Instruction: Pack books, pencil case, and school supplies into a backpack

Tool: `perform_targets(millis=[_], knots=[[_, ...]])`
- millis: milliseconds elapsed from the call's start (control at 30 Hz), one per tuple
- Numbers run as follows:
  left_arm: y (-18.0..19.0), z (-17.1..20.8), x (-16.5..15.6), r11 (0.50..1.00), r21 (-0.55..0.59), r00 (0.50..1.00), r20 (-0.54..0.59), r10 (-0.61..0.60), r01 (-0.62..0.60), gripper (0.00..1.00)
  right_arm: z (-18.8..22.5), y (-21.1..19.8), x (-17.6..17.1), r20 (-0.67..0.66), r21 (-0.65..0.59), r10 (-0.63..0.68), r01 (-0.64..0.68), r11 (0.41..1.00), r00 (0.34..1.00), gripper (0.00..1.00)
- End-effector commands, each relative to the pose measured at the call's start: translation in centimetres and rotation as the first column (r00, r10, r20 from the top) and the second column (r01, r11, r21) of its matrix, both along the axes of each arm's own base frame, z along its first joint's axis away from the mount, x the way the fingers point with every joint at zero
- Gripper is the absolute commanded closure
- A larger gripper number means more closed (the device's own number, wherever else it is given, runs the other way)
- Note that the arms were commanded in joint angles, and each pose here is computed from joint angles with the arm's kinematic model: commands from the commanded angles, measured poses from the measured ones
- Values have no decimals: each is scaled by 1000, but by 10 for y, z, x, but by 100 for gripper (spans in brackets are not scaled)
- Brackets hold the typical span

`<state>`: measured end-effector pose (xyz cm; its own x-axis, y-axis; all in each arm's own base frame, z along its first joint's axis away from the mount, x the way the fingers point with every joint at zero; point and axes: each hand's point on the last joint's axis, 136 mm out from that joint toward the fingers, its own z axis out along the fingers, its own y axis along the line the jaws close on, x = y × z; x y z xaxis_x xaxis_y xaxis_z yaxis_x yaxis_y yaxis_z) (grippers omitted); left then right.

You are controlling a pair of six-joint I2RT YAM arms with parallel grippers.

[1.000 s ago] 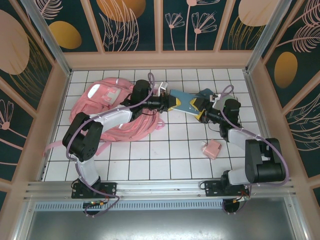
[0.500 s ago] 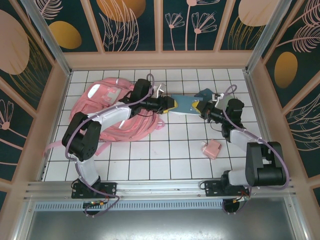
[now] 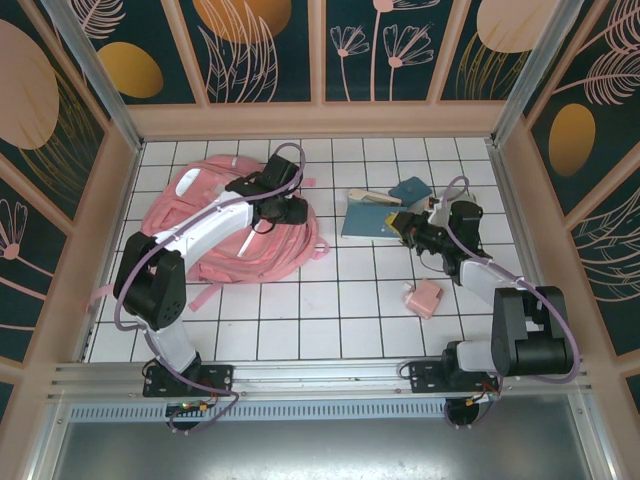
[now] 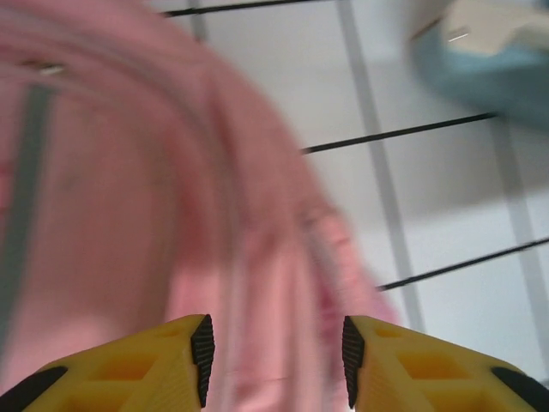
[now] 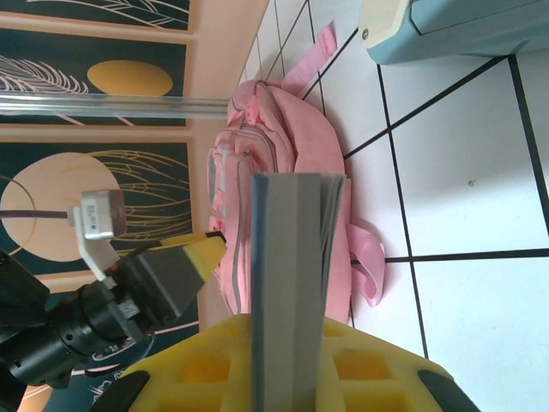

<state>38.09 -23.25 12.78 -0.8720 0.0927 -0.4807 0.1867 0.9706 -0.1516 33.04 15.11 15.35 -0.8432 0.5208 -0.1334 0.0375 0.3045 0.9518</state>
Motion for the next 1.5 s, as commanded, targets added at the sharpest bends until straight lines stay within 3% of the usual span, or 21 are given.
perform_targets(millis=[0,267,367,467,733,900,1233,1467], knots=[[48,-22,-12,946,324,1000,-16,-11,15,53,6,6,3,51,-12,22,-22,1000,998,100],[47,-55,-27,897,432,995,-80,-64,93,54,4,18,8,41,-5,48,-48,999,998,100],[50,-55,-25,881,466,996,-69,-58,84,74,4,23,8,40,-5,60,-60,998,997,100],[47,-41,-18,890,451,998,-30,-55,63,100,4,29,8,41,0,69,-69,998,997,100],[14,45,-1,976,214,990,122,-73,46,100,5,55,12,44,47,101,-103,994,994,100],[13,101,6,997,62,978,201,-58,47,100,12,71,21,67,92,110,-116,989,992,100],[38,177,16,976,-203,951,308,-10,76,100,27,130,41,125,173,143,-163,971,982,100],[53,203,17,937,-335,947,320,10,103,100,38,182,57,196,231,125,-170,958,973,100]])
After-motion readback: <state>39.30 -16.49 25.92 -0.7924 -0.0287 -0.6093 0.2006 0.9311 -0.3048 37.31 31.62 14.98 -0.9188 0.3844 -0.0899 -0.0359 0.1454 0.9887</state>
